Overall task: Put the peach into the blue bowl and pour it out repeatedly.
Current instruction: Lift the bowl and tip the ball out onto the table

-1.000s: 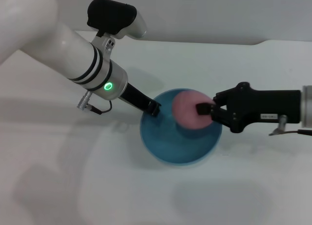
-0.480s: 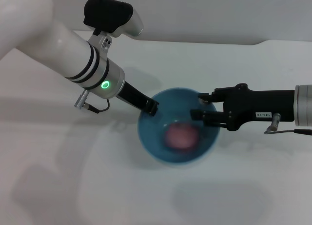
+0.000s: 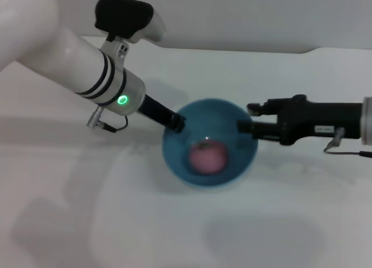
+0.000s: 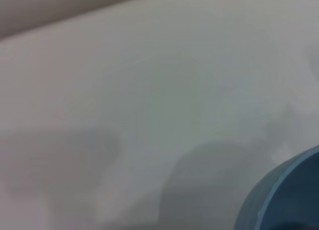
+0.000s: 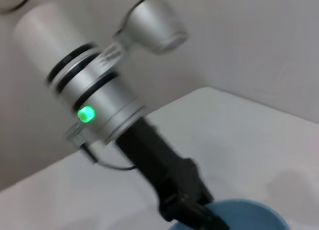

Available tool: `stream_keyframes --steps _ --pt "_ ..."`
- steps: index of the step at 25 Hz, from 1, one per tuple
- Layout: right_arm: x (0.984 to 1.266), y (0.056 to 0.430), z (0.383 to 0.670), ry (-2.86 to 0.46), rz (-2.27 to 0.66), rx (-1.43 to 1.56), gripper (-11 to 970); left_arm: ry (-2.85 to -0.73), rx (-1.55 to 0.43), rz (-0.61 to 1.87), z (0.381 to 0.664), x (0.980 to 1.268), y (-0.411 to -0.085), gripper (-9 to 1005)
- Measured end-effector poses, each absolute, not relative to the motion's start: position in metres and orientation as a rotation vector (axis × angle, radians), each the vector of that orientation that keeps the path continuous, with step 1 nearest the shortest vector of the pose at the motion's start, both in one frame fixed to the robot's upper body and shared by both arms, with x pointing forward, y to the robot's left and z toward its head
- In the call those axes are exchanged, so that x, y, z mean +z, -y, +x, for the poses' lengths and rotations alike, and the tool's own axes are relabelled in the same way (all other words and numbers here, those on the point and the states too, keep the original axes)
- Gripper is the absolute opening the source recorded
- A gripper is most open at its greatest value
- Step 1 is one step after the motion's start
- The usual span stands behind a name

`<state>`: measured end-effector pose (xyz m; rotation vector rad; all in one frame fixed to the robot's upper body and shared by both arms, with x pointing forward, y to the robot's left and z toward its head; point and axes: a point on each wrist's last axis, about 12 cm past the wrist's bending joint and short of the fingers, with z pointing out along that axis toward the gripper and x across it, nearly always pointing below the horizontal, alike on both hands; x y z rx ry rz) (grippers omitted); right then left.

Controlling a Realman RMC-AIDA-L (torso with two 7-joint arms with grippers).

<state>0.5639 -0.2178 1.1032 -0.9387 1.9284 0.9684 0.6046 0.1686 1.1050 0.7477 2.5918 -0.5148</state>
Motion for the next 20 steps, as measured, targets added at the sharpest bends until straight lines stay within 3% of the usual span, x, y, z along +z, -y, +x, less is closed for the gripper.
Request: stream_keyframes --steps 4,8,12,17,20 --pt "1.101 0.24 0.564 -1.972 -0.757 0.983 510 -2.529 -0.516 0.666 0.607 1.102 -0.175 0" --pt "1.097 0.271 0.557 -1.994 -0.551 0.982 510 -2.318 -0.534 0.507 0.601 1.103 -0.186 0" --pt "1.091 0.298 0.546 -1.994 -0.398 0.986 509 -2.126 -0.43 0.425 0.589 1.104 -0.197 0" --pt "1.087 0.316 0.537 -1.986 -0.294 0.986 509 -1.966 -0.284 0.506 0.572 1.095 -0.188 -1" --pt "1.086 0.319 0.535 -1.986 -0.282 0.984 509 -1.793 -0.136 0.673 0.555 1.087 -0.167 -1"
